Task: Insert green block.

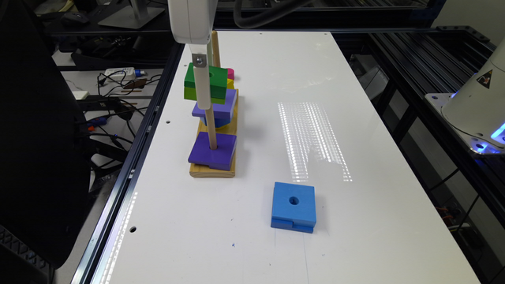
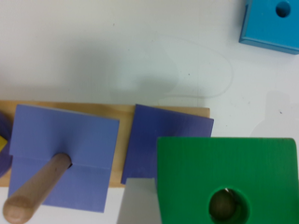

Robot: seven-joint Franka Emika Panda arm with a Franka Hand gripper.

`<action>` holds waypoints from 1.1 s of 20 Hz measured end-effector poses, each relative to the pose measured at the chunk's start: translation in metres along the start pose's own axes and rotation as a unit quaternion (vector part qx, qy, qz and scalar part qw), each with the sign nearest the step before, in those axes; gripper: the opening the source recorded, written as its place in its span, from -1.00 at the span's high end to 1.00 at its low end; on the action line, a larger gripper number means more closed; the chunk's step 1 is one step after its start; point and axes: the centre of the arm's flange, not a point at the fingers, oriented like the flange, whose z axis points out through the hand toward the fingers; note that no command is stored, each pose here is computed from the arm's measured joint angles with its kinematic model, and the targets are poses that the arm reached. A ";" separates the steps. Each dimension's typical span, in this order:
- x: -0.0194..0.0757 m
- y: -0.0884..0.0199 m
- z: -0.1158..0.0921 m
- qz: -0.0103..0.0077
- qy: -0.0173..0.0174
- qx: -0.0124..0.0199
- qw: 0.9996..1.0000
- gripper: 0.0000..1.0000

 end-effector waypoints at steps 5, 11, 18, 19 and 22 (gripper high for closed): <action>0.0017 0.000 0.008 0.000 0.001 0.001 1.000 1.00; 0.0017 -0.001 0.009 0.000 0.001 0.001 1.000 1.00; 0.0022 0.000 0.014 -0.001 0.000 -0.001 1.000 1.00; 0.0023 0.000 0.014 -0.001 0.000 -0.001 1.000 1.00; 0.0024 0.000 0.015 -0.001 -0.001 -0.001 1.000 1.00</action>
